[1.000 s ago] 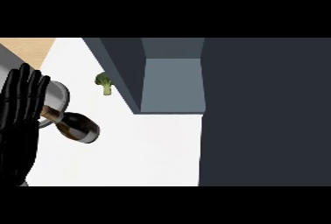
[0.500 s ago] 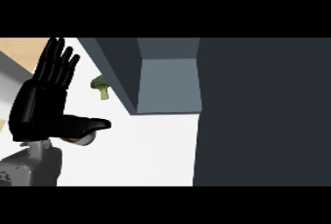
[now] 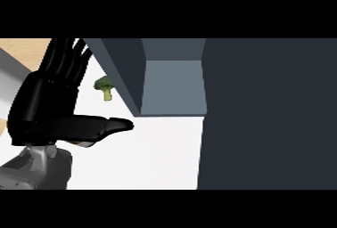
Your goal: Pick up the wine, place it into the cabinet and close the cabinet
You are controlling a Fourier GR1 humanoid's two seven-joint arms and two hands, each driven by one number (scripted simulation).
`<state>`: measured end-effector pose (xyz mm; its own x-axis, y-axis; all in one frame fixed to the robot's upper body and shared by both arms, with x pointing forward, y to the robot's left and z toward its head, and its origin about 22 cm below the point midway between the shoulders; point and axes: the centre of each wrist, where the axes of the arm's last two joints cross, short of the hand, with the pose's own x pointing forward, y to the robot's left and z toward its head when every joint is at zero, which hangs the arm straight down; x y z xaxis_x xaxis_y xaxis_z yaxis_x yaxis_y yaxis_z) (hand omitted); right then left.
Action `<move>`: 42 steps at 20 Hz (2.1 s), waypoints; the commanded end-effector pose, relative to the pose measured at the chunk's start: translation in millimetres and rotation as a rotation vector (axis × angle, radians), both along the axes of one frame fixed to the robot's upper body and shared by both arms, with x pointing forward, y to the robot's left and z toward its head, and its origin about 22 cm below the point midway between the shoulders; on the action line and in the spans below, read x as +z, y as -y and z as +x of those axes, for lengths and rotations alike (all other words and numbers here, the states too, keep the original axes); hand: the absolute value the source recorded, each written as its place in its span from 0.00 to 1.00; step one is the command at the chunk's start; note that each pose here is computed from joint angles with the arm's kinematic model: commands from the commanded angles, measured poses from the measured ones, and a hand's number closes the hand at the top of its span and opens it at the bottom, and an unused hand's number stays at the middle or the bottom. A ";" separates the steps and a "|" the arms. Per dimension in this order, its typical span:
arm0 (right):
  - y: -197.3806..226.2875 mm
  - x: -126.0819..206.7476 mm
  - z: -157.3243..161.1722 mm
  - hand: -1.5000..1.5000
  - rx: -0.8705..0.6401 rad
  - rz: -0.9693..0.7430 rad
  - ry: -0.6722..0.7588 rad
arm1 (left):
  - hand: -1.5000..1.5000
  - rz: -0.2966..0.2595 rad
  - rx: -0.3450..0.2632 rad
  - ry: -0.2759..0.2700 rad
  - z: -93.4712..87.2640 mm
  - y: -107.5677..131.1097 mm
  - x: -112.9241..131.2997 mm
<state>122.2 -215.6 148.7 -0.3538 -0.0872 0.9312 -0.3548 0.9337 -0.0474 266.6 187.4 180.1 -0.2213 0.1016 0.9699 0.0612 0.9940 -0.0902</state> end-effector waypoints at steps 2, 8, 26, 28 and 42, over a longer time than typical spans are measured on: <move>-5.9 30.0 -25.2 0.00 0.016 0.000 0.015 | 0.00 -0.010 0.009 0.017 -16.6 27.9 23.3; -2.8 52.8 -45.5 0.00 -0.003 0.021 0.027 | 0.00 -0.034 0.010 -0.020 -32.9 36.0 32.2; -6.4 58.8 -53.0 0.00 -0.008 0.032 0.004 | 0.00 -0.007 0.143 -0.009 -50.5 15.6 58.2; -2.7 55.9 -42.4 0.00 0.013 -0.012 0.014 | 0.00 0.014 0.154 -0.023 -61.5 1.2 58.6; -5.5 62.5 -48.2 0.00 0.004 0.000 0.012 | 0.00 0.084 0.280 -0.035 -66.4 -55.8 58.9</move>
